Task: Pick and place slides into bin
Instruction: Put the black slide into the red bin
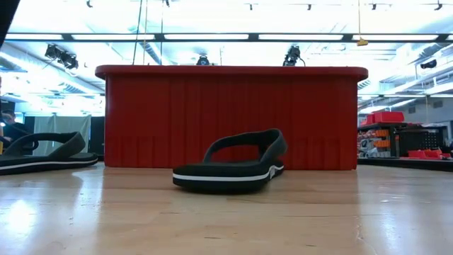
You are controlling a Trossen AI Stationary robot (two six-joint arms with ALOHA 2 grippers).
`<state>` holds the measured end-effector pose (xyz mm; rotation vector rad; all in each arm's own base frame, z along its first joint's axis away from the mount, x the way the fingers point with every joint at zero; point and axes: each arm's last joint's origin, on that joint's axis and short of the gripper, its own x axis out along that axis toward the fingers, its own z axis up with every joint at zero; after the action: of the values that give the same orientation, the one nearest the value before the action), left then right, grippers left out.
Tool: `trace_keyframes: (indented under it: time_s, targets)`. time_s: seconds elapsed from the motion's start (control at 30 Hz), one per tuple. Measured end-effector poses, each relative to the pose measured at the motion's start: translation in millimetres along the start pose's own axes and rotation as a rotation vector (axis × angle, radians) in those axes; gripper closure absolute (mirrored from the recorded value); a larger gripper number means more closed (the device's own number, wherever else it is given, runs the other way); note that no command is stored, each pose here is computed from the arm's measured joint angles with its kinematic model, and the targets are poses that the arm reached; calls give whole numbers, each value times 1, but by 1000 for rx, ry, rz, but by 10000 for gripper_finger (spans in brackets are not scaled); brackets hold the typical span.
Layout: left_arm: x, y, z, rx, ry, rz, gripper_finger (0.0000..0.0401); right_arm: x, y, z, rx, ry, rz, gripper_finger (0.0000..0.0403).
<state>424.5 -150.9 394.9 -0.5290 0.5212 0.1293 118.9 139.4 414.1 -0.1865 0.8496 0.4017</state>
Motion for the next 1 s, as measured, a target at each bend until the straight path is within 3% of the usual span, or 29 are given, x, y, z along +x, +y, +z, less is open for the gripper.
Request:
trace_keyframes:
  time_s: [0.27,0.53,0.67,0.83,1.0]
  targets:
    - [15,19,21,26,-21,-48,190,-11,-17,9,-127,-55,-73,400]
    - [20,40,37,110,-34,-18,170,-12,-50,15,-164,-49,-207,400]
    - [23,55,44,123,-17,32,203,-12,-66,16,-142,-33,-260,400]
    - [19,69,48,119,22,93,318,-17,-82,14,-84,-28,-363,395]
    - [6,77,56,117,20,132,323,-23,-94,12,-45,-41,-436,392]
